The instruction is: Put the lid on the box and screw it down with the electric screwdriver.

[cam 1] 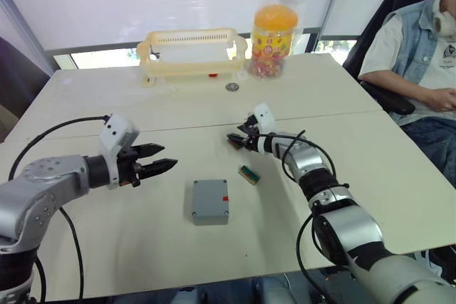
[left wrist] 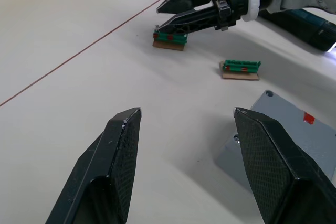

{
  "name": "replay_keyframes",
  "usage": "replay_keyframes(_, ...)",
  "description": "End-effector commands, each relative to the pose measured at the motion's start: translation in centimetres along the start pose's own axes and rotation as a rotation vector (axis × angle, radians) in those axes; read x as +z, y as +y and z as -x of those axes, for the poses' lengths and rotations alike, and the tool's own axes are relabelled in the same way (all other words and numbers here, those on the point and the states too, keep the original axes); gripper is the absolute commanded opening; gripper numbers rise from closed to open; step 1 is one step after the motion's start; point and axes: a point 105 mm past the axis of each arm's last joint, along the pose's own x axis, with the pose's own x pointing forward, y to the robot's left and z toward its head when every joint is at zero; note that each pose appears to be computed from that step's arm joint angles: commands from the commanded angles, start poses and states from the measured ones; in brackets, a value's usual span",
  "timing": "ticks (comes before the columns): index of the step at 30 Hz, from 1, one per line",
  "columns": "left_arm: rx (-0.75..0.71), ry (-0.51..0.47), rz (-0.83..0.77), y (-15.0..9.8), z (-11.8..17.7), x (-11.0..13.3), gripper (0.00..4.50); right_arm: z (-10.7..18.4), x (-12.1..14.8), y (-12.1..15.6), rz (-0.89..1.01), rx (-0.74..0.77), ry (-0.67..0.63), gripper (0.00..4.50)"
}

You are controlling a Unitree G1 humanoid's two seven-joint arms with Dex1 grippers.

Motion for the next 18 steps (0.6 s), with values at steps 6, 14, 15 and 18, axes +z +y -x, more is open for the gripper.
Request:
replay_keyframes(6,0.013,-0.022,-0.019,-0.2,-0.3,0.0,2.87,-0.7,1.4,0.5,0.023,0.011,-0.039,2.68)
replay_keyframes(14,0.009,-0.014,-0.022,-0.3,-0.7,-0.5,2.87,-1.0,1.1,0.7,0.022,0.009,-0.034,0.77)
replay_keyframes(15,0.008,-0.014,-0.022,-0.3,-0.8,-0.6,2.87,-1.1,1.0,0.8,0.02,0.011,-0.032,0.3)
replay_keyframes(18,0.008,-0.011,-0.022,-0.3,-0.8,-0.7,2.87,-1.1,0.8,0.8,0.015,0.005,-0.026,0.07)
